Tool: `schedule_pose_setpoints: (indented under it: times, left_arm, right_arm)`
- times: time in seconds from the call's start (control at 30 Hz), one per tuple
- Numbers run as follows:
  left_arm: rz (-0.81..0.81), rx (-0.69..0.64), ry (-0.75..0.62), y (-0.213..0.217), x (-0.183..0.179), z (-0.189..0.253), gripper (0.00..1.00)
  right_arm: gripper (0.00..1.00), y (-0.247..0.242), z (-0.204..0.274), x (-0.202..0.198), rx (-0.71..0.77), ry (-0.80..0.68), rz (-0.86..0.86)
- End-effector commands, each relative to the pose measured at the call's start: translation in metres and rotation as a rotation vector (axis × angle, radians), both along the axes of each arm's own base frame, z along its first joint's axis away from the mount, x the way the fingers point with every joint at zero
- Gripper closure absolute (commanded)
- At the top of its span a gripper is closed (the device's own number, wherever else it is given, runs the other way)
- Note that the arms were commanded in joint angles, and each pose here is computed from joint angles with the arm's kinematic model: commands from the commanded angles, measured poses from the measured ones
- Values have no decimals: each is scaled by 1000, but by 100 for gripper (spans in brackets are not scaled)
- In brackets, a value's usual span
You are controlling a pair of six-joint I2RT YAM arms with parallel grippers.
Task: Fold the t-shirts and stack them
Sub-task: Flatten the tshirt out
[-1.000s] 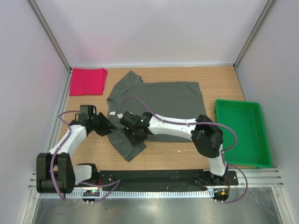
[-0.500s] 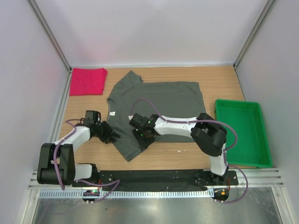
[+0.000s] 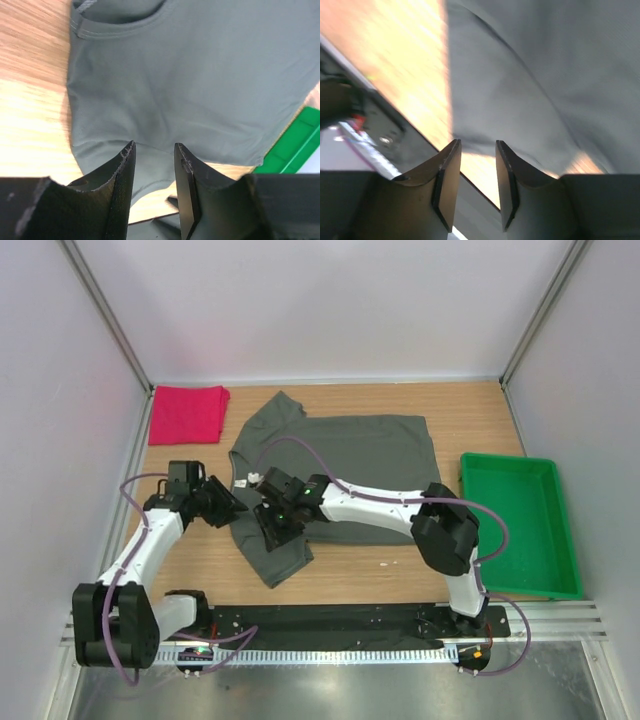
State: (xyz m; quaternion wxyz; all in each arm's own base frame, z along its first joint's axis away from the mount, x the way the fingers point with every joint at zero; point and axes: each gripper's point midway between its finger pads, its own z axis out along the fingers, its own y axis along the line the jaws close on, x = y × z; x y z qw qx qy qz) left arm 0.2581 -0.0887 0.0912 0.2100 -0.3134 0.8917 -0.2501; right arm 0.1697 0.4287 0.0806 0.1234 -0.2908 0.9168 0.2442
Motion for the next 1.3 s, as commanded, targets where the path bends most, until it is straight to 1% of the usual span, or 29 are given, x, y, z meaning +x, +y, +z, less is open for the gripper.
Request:
schedule_pose_setpoints:
  times: [0.0,0.03,0.07,0.1,0.13,0.2,0.23,0.3,0.33,0.43,0.53,0.57,0.6,0.73,0.8,0.87,0.97,1.03,1.07,1.13,1.17,1.27]
  left_arm:
    - [19,25,2,7,15,-6,62]
    - [21,25,-5,8,22,-11,61]
    - [12,20,10,8,25,-18,62]
    - [6,17,23,8,28,-23,62]
    - [-6,15,91,7,27,-43,63]
    - [-31,19,142,6,23,-61,64]
    - [-38,19,179,6,19,-74,65]
    - [-9,23,204,18,16,-85,66]
    - [-5,29,208,21,11,-89,66]
    - [4,50,201,30,7,-86,66]
    - [2,72,156,34,11,-65,66]
    - [8,79,116,35,14,-53,66]
    - [9,82,118,35,11,-47,66]
    - [38,72,39,34,10,-13,60]
    - [46,62,-2,32,7,-2,59]
    - [49,40,-19,29,9,1,57]
    - [40,10,9,24,11,-10,57]
    - [33,-2,51,22,11,-25,58]
    - [35,2,45,23,14,-29,58]
    - [36,12,92,25,7,-50,58]
    - [33,37,91,29,8,-56,58]
    - [32,77,156,38,-2,-80,58]
  right_arm:
    - [61,38,3,-15,103,76,62]
    - [63,45,-2,-17,115,92,56]
    - [67,46,-8,-20,112,106,59]
    - [69,48,-11,-28,109,115,71]
    - [70,47,-16,-32,98,122,78]
    - [71,40,-28,-47,72,141,96]
    - [71,29,-41,-56,40,160,100]
    - [72,20,-43,-66,33,165,116]
    - [72,10,-51,-72,10,174,122]
    - [72,0,-50,-75,-1,166,137]
    - [73,0,-30,-68,29,110,139]
    - [73,0,-24,-64,40,95,132]
    - [72,-1,-14,-61,47,78,122]
    - [68,-13,3,-26,45,16,10]
    - [66,-20,6,-3,50,-2,-55]
    - [66,-22,3,9,45,4,-93]
    - [65,-17,-1,21,38,4,-98]
    - [65,-10,-10,20,36,38,-91]
    - [65,-6,-13,18,46,51,-88]
    - [65,-6,-26,13,31,75,-95]
    - [65,-4,-33,10,28,88,-99]
    - [65,-4,-49,-9,-2,99,-50]
